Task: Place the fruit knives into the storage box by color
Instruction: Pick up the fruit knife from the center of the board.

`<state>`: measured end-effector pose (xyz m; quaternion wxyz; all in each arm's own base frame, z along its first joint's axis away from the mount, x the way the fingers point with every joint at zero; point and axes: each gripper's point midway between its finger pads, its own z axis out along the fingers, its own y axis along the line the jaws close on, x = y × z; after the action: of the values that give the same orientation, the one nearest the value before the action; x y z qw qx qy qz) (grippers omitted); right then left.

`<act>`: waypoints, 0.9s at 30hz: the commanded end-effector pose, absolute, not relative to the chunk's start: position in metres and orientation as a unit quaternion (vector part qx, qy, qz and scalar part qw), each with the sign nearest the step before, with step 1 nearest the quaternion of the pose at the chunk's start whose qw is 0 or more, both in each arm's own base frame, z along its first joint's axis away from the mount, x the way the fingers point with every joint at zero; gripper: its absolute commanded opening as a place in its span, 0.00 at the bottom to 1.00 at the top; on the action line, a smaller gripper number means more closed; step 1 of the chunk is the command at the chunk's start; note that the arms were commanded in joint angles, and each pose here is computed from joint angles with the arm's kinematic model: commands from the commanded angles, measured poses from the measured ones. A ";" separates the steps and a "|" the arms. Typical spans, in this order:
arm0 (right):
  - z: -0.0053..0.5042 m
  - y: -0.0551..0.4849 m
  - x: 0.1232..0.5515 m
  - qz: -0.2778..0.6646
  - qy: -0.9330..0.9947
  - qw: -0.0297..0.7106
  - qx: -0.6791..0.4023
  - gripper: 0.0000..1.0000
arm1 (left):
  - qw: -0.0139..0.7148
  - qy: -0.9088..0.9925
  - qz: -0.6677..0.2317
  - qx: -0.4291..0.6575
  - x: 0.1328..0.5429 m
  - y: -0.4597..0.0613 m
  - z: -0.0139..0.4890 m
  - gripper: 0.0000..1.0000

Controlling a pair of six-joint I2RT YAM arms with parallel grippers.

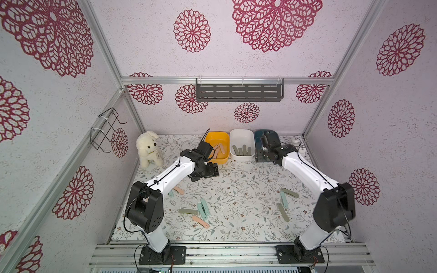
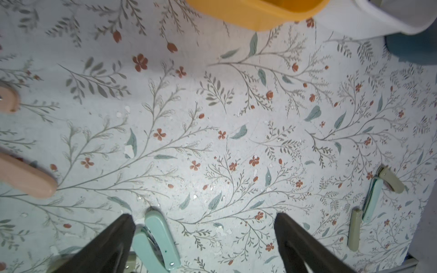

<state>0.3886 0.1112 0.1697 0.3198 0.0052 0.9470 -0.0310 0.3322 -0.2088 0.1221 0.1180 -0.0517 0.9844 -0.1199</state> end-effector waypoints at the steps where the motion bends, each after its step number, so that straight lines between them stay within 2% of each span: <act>1: 0.123 0.073 0.334 -0.047 0.957 0.274 0.087 0.76 | 0.113 0.985 -0.131 -0.027 0.320 -0.230 0.123 0.97; 4: 0.092 0.050 0.298 -0.036 0.959 0.252 0.125 0.73 | 0.102 0.986 -0.131 -0.006 0.317 -0.244 0.116 0.97; 9: 0.065 0.014 0.272 -0.045 0.955 0.230 0.182 0.67 | 0.093 0.986 -0.136 0.016 0.322 -0.257 0.108 0.97; 14: 0.044 0.011 0.265 -0.025 0.957 0.198 0.211 0.65 | 0.085 0.986 -0.139 0.033 0.332 -0.263 0.102 0.97; 27: 0.013 0.020 0.272 -0.011 0.964 0.174 0.203 0.47 | 0.080 0.984 -0.156 0.024 0.335 -0.257 0.095 0.97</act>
<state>0.2655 0.0175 0.0168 0.1730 0.1987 0.9645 -0.0205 0.3327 -0.2586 0.0935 0.0740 0.0225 0.9858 -0.1489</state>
